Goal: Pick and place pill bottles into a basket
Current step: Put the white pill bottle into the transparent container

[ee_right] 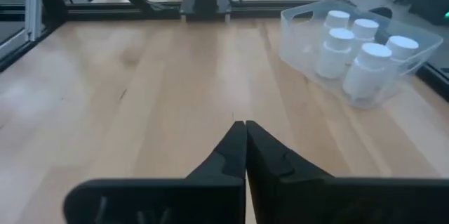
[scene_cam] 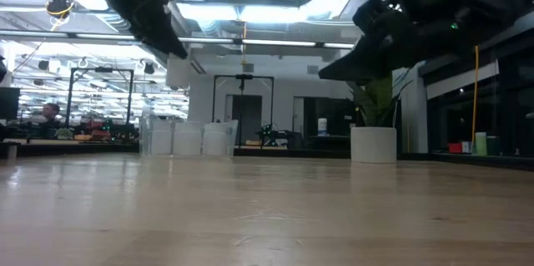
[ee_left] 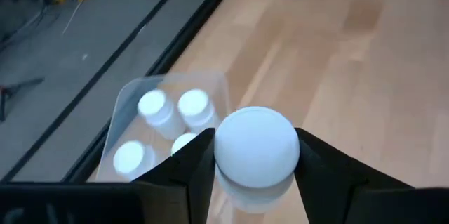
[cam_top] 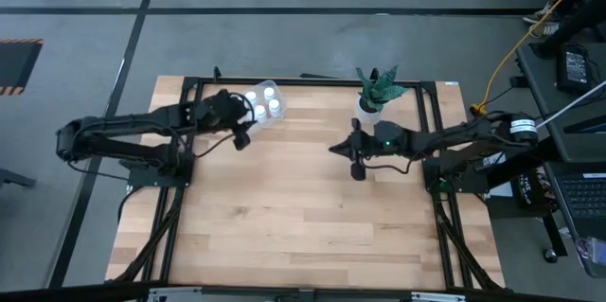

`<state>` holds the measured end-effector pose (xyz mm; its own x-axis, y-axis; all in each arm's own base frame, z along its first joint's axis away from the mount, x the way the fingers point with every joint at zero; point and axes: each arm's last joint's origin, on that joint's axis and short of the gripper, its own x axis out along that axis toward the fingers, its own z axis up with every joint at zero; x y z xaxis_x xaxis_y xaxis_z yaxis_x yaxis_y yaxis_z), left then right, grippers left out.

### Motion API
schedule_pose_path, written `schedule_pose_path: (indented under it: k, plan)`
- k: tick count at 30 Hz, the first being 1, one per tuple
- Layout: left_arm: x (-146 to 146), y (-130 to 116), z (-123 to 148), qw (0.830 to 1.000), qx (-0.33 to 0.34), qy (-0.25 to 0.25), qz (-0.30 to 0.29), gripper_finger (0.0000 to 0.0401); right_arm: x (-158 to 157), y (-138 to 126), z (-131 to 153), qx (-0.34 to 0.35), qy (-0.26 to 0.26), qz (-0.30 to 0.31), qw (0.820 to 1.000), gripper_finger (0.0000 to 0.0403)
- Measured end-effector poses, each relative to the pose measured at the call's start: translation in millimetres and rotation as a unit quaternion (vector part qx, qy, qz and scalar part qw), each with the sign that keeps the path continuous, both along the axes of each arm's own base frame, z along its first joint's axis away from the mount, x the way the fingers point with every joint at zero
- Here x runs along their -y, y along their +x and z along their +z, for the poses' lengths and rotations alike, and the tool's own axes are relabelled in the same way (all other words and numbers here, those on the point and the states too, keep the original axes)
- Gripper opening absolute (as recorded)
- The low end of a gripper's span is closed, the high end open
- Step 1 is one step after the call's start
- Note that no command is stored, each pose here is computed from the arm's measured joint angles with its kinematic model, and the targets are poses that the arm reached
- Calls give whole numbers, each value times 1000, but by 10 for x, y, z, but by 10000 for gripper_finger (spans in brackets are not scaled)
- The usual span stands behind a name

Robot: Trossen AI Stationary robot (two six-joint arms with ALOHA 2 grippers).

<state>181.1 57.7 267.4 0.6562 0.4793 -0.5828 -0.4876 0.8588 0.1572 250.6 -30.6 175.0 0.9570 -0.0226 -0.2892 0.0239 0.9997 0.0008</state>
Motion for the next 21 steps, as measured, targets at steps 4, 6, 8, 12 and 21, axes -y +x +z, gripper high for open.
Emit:
schedule_pose_path:
  k: [4, 6, 8, 12, 21]
  plan:
    - [-77, -38, -34, 999, -14, -12, 27, 158, 17, -28, -14, 13, -9, -19, 1000, 6]
    - [-94, -36, -41, 999, -16, -13, 31, 158, 28, -28, -11, 15, -8, -24, 1000, 9]
    - [-102, -37, -40, 999, -16, -14, 36, 158, 28, -28, -14, 13, -8, -25, 1000, 10]
    - [-135, -45, -28, 998, -7, -14, 61, 158, 28, -30, -19, 10, -8, -25, 1000, 8]
    - [-176, -57, -39, 997, -10, -17, 74, 158, 28, -30, -19, 11, -7, -25, 1000, 14]
